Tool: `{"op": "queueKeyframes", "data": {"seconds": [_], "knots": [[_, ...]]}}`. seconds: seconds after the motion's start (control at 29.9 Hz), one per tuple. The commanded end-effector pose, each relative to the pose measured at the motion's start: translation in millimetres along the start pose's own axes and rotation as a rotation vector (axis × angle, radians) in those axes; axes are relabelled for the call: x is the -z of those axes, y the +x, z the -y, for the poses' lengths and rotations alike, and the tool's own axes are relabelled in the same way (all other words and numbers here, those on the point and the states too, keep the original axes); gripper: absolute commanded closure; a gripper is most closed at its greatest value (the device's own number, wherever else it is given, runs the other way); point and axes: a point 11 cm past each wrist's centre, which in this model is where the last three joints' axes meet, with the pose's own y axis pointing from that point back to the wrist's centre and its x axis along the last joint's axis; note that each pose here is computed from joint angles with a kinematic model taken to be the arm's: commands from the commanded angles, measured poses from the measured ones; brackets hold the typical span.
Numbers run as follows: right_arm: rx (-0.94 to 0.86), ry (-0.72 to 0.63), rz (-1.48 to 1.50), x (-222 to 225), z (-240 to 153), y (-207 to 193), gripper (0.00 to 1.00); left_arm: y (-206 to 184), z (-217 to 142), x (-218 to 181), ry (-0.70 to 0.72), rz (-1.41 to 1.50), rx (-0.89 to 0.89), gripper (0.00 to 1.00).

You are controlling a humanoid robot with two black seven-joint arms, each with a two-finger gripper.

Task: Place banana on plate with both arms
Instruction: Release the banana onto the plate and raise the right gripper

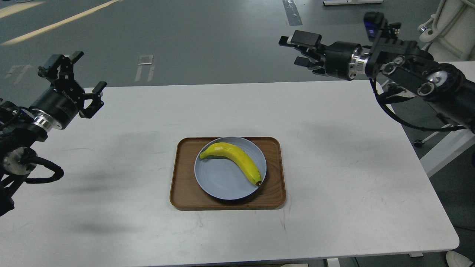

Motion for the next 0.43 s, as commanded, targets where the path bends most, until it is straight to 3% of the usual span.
{"op": "queueKeyframes", "data": {"seconds": [0.0, 0.23, 0.4], "knots": [[-0.159, 0.056, 0.251, -42.4, -31.5, 5.7, 0.00, -6.0, 2.3, 7.7, 0.006, -0.014, 0.009, 0.02], [-0.444, 0.191, 0.724, -115.1, -76.8, -14.8, 0.00, -27.7, 12.4, 31.3, 0.021, -0.065, 0.038, 0.02], [-0.468, 0.172, 0.791, -136.9, -87.3, -32.0, 0.00, -30.4, 14.2, 41.5, 0.030, -0.078, 0.029, 0.02]]}}
